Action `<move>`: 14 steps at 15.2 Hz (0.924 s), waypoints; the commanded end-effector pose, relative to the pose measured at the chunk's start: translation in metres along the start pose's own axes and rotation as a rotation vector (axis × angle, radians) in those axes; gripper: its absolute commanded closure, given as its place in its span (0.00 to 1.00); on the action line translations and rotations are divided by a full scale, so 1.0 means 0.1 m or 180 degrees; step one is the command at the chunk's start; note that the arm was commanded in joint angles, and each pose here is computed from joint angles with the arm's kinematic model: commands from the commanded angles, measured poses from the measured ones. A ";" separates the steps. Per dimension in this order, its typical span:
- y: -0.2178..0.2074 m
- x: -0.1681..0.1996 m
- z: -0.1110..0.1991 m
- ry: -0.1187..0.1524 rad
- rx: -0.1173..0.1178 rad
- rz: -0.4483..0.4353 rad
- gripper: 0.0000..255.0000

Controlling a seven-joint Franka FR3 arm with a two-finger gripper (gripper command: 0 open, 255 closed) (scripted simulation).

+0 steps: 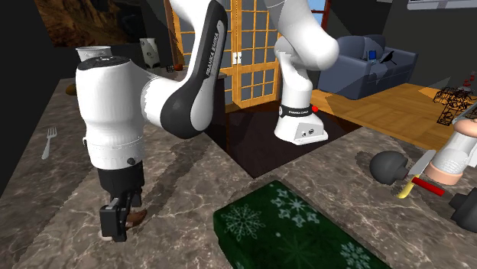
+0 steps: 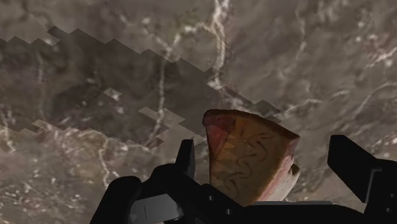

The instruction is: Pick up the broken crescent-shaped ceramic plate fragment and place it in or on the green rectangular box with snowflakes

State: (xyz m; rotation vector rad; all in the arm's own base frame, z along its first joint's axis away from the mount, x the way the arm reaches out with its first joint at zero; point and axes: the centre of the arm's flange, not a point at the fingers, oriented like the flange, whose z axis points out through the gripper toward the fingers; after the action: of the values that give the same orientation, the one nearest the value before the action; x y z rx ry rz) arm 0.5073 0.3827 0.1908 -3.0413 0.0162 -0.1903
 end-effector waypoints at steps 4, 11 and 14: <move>0.00 0.00 0.00 0.0000 0.0000 0.0000 1.00; 0.00 0.00 0.00 0.0000 0.0000 0.0000 1.00; 0.00 0.01 -0.05 0.0000 0.0000 0.0000 1.00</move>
State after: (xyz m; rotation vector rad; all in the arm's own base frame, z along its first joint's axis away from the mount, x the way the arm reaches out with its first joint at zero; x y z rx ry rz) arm 0.5074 0.3822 0.1930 -3.0414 0.0162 -0.1900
